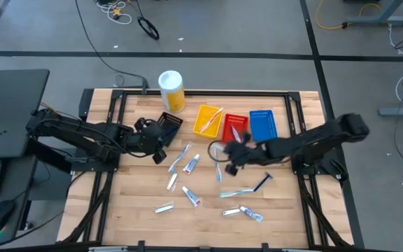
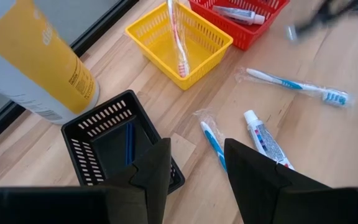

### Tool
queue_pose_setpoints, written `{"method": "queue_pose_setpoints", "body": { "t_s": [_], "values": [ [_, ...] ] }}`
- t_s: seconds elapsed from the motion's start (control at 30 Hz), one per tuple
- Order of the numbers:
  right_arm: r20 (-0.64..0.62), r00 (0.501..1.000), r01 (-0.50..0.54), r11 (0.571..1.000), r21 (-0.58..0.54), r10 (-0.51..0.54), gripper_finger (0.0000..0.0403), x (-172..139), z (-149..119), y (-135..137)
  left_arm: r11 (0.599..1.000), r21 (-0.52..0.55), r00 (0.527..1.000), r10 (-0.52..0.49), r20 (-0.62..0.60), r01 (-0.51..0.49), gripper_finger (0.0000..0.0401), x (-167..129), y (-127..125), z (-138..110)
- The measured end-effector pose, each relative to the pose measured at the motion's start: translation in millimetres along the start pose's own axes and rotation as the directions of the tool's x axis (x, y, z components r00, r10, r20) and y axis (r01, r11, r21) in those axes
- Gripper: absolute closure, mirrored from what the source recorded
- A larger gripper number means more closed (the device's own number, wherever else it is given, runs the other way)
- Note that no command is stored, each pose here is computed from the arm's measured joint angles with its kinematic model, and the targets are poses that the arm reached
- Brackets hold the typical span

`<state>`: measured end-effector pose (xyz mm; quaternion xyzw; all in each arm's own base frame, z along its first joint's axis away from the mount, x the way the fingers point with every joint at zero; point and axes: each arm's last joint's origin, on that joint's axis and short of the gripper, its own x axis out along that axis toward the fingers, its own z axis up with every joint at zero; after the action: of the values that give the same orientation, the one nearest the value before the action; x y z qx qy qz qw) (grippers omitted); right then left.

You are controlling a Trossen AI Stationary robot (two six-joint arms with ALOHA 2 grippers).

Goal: Pick & Place Travel size toiletries
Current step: Put the silver nail cutter into the blue bin, then put the blue razor into the black bin

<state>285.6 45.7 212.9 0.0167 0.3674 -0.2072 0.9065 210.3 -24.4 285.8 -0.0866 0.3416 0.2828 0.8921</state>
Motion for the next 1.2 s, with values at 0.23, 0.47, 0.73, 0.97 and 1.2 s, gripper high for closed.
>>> {"method": "queue_pose_setpoints", "body": {
  "t_s": [0.23,0.47,0.73,0.97,1.2],
  "values": [
    [-0.151,0.957,0.267,0.955,0.132,-0.247,0.0359,-42,-14,-47,1.000,-0.001,1.000,0.000,0.000,0.000,0.0241,0,0,0],
    [-0.338,0.867,0.433,0.889,0.148,-0.366,0.0359,-39,-43,-79,1.000,0.000,1.000,0.001,0.001,-0.001,0.0241,0,0,0],
    [-0.508,0.743,0.560,0.820,0.117,-0.435,0.0356,-18,-79,-117,1.000,0.000,1.000,-0.001,0.000,0.001,0.0241,0,0,0],
    [-0.487,0.774,0.519,0.846,0.120,-0.405,0.0292,-6,-76,-131,1.000,-0.001,1.000,0.000,0.000,0.000,0.0241,0,0,0],
    [-0.475,0.784,0.507,0.854,0.119,-0.399,0.0247,-4,-74,-133,1.000,0.000,1.000,0.001,0.000,-0.001,0.0241,0,0,0]
  ]
}}
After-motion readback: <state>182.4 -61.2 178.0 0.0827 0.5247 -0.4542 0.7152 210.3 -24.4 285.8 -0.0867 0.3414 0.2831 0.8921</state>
